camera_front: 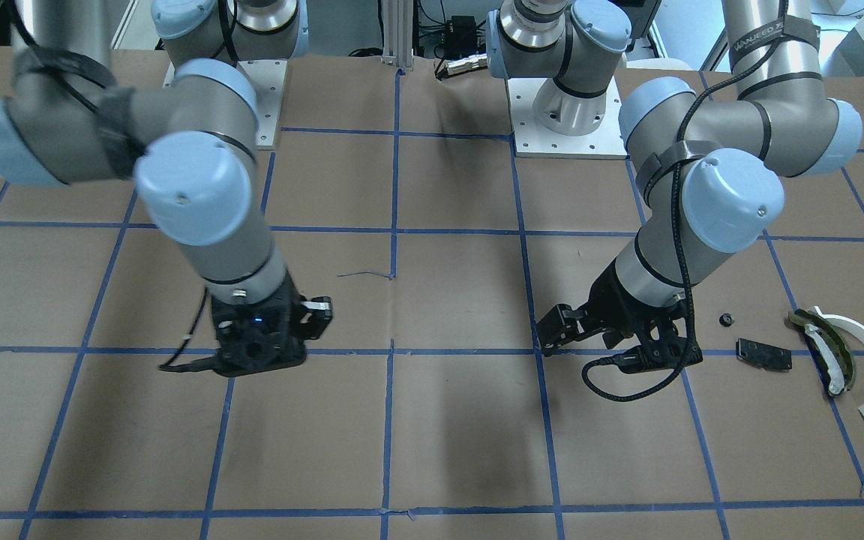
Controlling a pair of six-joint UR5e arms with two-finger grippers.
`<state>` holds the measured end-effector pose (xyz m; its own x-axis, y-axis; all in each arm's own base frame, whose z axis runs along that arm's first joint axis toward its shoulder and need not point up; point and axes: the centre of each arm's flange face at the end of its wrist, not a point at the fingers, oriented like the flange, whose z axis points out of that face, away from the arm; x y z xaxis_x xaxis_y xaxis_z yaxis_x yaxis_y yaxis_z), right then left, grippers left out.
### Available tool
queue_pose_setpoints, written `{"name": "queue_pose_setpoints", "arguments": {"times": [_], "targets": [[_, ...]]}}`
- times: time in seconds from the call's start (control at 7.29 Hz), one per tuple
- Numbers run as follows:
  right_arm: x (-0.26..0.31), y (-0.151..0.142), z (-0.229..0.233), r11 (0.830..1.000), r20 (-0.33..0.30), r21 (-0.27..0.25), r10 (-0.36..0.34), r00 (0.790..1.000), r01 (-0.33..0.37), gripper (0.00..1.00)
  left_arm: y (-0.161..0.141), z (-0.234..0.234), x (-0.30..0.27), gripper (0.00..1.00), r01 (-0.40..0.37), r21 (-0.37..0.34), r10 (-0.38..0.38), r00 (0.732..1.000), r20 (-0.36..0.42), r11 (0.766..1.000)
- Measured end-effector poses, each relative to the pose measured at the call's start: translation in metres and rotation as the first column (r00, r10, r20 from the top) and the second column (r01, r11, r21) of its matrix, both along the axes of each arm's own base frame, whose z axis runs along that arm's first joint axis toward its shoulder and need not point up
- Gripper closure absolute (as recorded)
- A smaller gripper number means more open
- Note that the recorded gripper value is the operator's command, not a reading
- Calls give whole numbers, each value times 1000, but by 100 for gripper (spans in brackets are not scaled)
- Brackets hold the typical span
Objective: Place bearing gear from tray to pile
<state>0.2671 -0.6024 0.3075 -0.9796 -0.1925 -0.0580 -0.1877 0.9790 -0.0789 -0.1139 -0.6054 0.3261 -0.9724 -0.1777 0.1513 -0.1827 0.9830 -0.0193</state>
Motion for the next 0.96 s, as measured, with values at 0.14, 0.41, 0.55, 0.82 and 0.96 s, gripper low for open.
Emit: {"name": "queue_pose_setpoints", "arguments": {"times": [0.14,0.41,0.55,0.82,0.96], "targets": [[30,3,-43,1000,35,-21,17,999,-16,68,0,-5,-7,0,-3,9,3,1000,-2,1000],[56,3,-85,998,121,-43,40,992,-35,0,3,-13,-26,0,-8,26,8,1000,-4,1000],[59,3,-88,999,143,-42,22,990,-16,0,4,-19,-35,0,-5,38,5,1000,-3,999],[47,-2,-64,998,153,-25,-61,986,65,0,8,-31,-56,0,3,61,-3,1000,0,998],[23,0,-22,995,134,0,-100,986,101,0,9,-38,-67,0,-1,74,1,1000,0,997]]}}
